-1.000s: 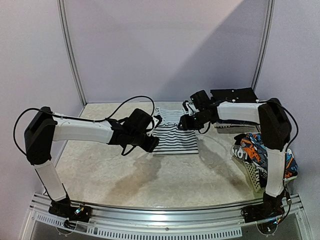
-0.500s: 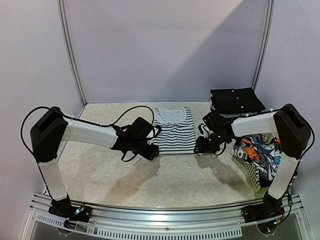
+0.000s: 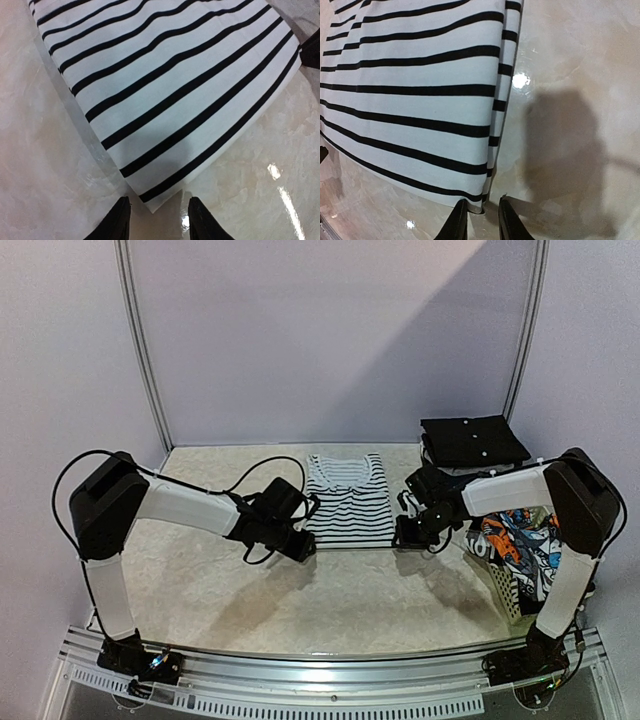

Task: Fold and stack the mixed laundry pile
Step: Pick up the 2/3-rectangle-folded tank top from the center of the board, then move the 2/3-rectangle-folded tank top to the center of the board, then fold the 2/3-rectangle-folded tank top at the center of the board.

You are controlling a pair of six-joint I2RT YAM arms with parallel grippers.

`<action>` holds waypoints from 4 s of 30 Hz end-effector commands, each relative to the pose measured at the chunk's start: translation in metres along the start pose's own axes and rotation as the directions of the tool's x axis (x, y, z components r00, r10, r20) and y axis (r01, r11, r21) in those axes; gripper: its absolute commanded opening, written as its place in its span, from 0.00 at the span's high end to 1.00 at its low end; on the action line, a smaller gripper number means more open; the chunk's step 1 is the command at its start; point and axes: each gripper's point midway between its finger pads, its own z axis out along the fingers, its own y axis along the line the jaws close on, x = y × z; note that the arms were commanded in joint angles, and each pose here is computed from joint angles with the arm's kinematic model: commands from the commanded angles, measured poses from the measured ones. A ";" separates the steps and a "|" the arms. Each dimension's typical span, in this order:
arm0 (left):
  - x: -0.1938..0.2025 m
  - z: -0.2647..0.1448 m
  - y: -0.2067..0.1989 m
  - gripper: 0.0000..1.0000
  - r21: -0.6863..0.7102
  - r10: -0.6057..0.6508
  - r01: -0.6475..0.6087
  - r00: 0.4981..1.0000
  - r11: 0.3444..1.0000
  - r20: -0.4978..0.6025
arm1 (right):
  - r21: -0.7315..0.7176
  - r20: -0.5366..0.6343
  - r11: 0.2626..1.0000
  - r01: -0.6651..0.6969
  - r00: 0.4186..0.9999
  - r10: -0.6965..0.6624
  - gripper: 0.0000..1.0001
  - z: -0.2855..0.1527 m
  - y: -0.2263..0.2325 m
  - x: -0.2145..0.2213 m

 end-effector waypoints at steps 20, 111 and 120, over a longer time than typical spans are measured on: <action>0.018 0.001 -0.001 1.00 -0.004 -0.006 0.006 1.000 1.000 -0.025 | -0.020 -0.076 1.000 -0.011 0.997 0.009 1.00 0.010 -0.004 0.029; -0.063 -0.094 0.009 1.00 -0.107 -0.030 0.023 0.998 0.994 -0.058 | 0.280 0.137 0.956 0.086 0.982 -0.129 1.00 -0.119 0.019 -0.084; -0.080 -0.073 0.022 1.00 -0.140 -0.032 0.021 0.996 0.990 -0.080 | 0.261 0.082 0.962 0.083 0.991 -0.108 1.00 -0.076 0.010 -0.104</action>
